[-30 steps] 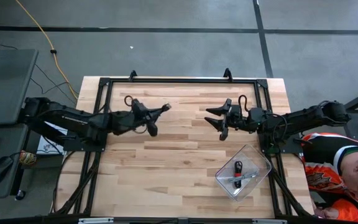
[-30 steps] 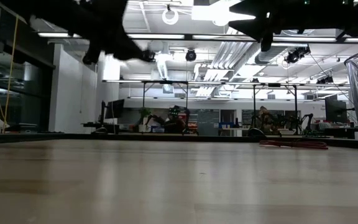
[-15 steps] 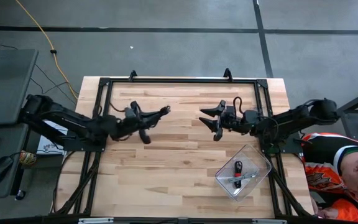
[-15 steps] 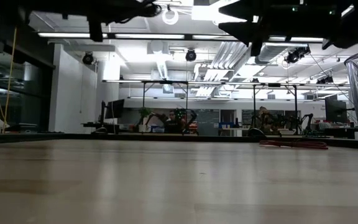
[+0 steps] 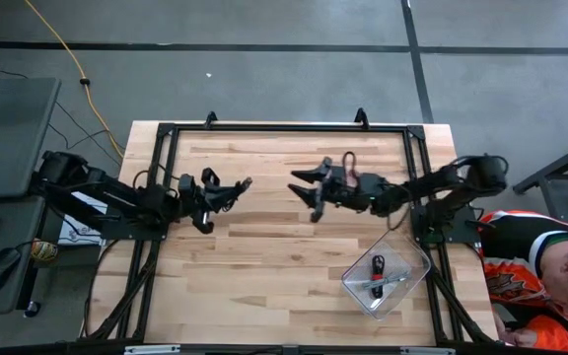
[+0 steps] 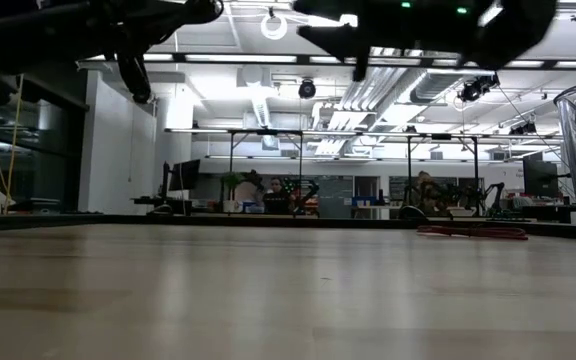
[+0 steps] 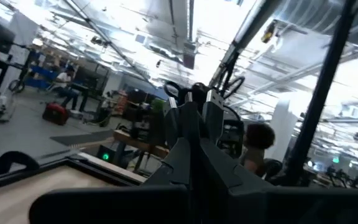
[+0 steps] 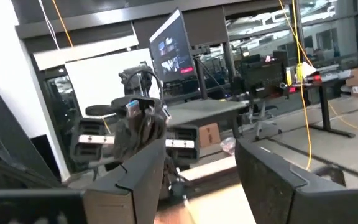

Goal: Pick and place USB-C Cables
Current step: Put the black charger cable into the transparent bin

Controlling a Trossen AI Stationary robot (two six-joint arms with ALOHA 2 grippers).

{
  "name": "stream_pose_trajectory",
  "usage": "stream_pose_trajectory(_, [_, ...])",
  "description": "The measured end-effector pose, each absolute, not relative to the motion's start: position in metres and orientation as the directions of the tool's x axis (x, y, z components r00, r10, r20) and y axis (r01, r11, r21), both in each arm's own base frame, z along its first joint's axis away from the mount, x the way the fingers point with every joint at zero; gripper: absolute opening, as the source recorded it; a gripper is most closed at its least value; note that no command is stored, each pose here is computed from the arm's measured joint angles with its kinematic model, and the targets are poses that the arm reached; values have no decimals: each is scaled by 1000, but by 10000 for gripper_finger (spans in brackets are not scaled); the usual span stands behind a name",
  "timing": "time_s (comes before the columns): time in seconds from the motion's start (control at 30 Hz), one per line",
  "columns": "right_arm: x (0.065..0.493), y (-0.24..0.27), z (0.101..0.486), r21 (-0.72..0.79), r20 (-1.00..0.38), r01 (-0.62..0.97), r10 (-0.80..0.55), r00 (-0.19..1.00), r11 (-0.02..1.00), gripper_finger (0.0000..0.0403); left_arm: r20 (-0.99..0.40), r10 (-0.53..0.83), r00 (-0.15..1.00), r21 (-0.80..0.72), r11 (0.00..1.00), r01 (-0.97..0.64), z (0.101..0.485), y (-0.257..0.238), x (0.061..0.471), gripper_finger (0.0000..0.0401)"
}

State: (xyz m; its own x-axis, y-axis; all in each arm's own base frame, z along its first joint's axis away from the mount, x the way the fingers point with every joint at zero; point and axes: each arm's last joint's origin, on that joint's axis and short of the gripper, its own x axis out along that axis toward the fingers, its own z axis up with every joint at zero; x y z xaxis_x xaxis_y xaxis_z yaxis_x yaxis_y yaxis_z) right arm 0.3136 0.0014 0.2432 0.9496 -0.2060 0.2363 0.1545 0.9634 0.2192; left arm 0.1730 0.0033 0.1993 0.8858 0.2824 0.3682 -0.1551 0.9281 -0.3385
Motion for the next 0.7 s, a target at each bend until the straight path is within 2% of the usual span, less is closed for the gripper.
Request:
stream_pose_trajectory(0.17, [354,4,253,207,259,93,-147,955,974,190,384,307,871,-343,923,-175,201,2,173,0])
stream_pose_trajectory(0.37, [399,7,255,307,251,21,-103,962,952,190,407,291,866,-368,920,-136,208,-1,177,0])
stream_pose_trajectory(0.5, [411,8,257,318,246,-32,-50,968,948,190,406,299,864,-362,920,-149,208,-5,176,0])
stream_pose_trajectory(0.7, [412,9,259,323,252,-24,-62,966,946,190,436,286,854,-370,921,-119,211,-8,175,0])
